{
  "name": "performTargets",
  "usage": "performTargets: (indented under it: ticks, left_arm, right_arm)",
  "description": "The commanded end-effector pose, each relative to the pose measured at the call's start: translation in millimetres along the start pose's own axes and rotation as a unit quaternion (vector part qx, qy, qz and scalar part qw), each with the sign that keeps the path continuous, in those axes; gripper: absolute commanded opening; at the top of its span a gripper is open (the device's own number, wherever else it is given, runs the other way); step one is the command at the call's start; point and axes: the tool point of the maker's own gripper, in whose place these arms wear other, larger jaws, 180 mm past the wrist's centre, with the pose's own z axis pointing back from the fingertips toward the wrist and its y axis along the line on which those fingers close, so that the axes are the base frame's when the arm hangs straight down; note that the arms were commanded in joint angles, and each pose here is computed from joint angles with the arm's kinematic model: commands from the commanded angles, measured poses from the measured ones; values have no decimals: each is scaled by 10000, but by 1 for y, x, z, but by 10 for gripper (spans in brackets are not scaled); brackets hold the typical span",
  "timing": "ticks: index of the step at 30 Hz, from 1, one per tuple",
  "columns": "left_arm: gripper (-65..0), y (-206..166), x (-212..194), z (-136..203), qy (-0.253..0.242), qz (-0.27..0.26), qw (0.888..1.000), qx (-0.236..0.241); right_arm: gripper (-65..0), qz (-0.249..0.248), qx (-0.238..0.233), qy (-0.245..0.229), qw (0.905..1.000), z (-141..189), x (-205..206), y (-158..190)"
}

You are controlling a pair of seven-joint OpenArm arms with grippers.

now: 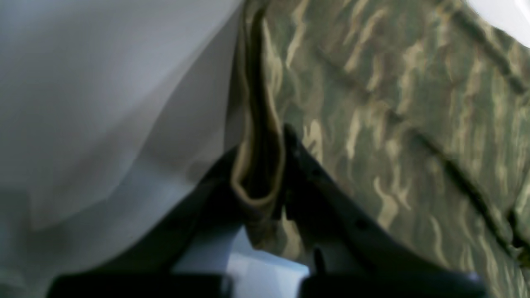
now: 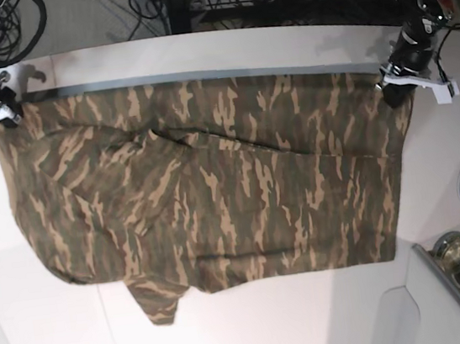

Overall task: Layout the t-shirt on the table in an organized manner, then fold the t-shirt properly
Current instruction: 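Lift the shirt edge with both grippers and drag it to straighten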

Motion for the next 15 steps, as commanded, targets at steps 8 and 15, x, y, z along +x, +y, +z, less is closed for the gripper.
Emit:
performTargets:
  ticks: [8, 15]
  left_arm:
    - [-650, 15, -1, 6, -14, -8, 9999, 101]
    - [-650, 21, -4, 10, 34, -45, 9999, 155]
  right_arm:
    - [-644, 72, -19, -185, 9998, 6, 10, -4]
    - [-644, 19, -152, -28, 9999, 13, -9, -16]
